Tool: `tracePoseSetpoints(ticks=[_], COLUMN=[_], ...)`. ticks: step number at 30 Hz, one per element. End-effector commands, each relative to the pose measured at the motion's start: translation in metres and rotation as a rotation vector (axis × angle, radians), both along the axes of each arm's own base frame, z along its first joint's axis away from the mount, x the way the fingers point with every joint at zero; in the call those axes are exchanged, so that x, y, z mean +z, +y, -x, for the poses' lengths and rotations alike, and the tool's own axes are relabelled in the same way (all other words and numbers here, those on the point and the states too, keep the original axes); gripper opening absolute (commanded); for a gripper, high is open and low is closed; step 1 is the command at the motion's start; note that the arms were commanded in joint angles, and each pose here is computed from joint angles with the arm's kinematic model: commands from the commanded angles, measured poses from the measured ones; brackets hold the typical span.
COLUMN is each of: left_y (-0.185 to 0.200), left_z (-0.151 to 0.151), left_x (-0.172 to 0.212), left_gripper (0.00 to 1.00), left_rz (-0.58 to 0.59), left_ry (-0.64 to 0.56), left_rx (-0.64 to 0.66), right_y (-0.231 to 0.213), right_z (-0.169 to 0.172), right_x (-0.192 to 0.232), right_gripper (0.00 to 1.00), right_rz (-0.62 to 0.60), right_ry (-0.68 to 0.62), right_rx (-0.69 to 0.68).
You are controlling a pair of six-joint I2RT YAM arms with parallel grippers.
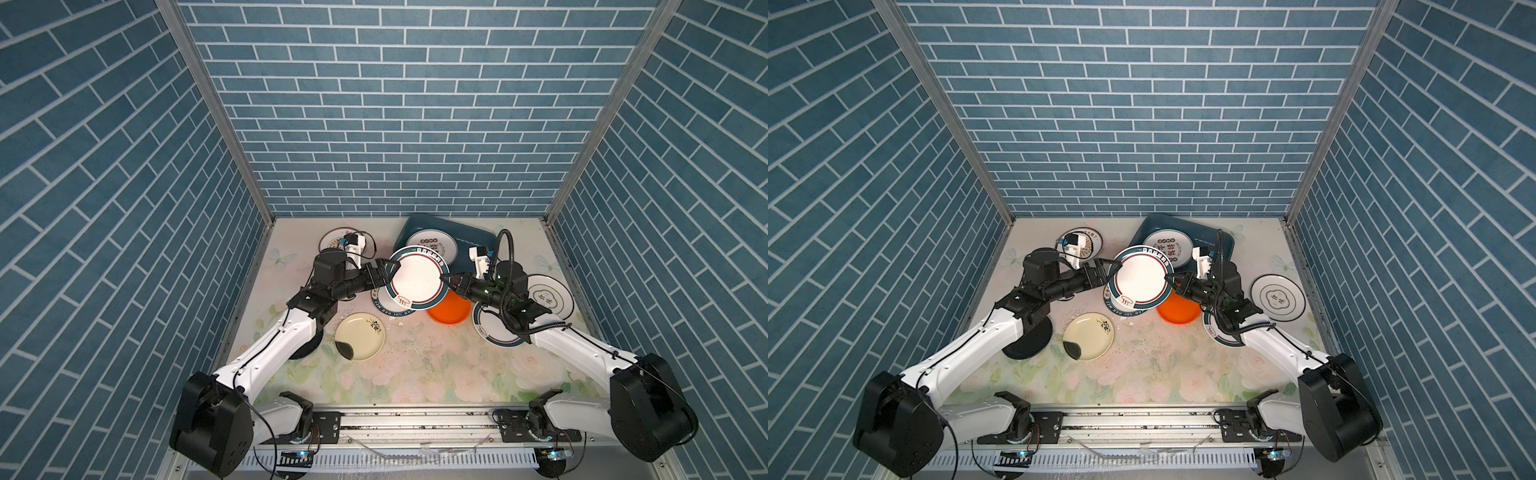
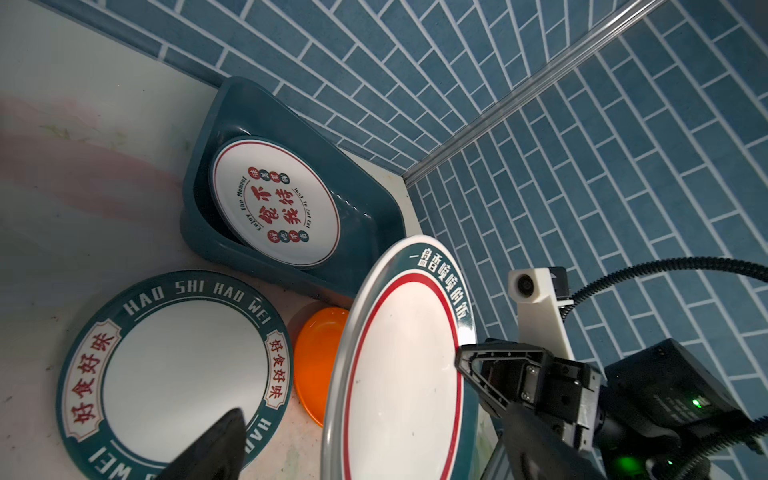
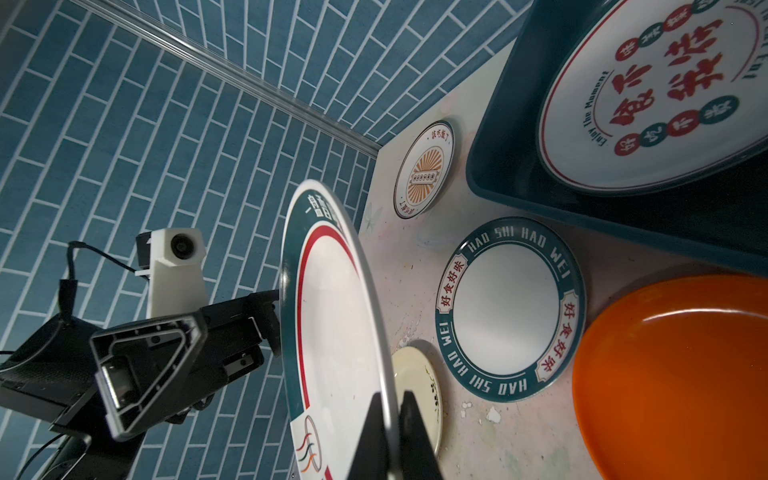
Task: Place the plates into the plastic bin on the countertop
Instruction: 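Carry the green-rimmed plate into the bin with the right gripper while the left gripper withdraws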
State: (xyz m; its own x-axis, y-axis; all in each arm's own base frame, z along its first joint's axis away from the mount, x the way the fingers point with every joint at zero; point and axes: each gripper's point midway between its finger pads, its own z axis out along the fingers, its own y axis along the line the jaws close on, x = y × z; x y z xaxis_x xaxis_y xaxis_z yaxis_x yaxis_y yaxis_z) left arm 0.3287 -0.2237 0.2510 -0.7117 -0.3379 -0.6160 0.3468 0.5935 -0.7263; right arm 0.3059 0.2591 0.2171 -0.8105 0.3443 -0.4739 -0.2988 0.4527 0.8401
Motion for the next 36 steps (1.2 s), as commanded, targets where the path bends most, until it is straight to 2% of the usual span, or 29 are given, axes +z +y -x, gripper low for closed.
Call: tracePoseSetpoints(ticks=[1, 4, 7, 10, 16, 22, 27, 30, 36], left_y=[0.009, 0.017, 0.022, 0.024, 0.033, 0.047, 0.055, 0.056, 0.06], left_z=[0.005, 0.006, 0.008, 0.01, 0.018, 0.026, 0.03, 0.03, 0.03], left_x=[0.013, 0.012, 0.009, 0.007, 0.01, 0.013, 0.015, 0.013, 0.01], left_gripper=[1.0, 1.0, 1.0, 1.0, 1.0, 1.0, 1.0, 0.99, 1.0], left_rz=[-0.04, -0.078, -0.101, -0.107, -0.13, -0.148, -0.166, -0.176, -0.189], left_ry=[-0.062, -0.07, -0.07, -0.075, -0.094, -0.131, -0.142, -0.134, -0.132], left_rx=[0.029, 0.058, 0.078, 0.081, 0.103, 0.152, 0.182, 0.183, 0.2], right_y=[-0.002, -0.006, -0.005, -0.007, -0.015, -0.015, -0.028, -0.039, -0.038], right_z=[-0.015, -0.027, -0.045, -0.069, -0.123, -0.167, -0.197, -0.21, -0.226], right_x=[0.029, 0.03, 0.038, 0.052, 0.046, 0.031, 0.012, -0.007, -0.041], right_gripper=[0.0, 0.0, 0.0, 0.0, 0.0, 0.0, 0.0, 0.0, 0.0], right_rz=[0.049, 0.123, 0.144, 0.151, 0.294, 0.335, 0.408, 0.447, 0.46], right_ry=[-0.088, -0.087, -0.121, -0.147, -0.133, -0.104, -0.055, -0.014, 0.071], right_rx=[-0.03, -0.059, -0.076, -0.092, -0.161, -0.189, -0.279, -0.342, -0.347])
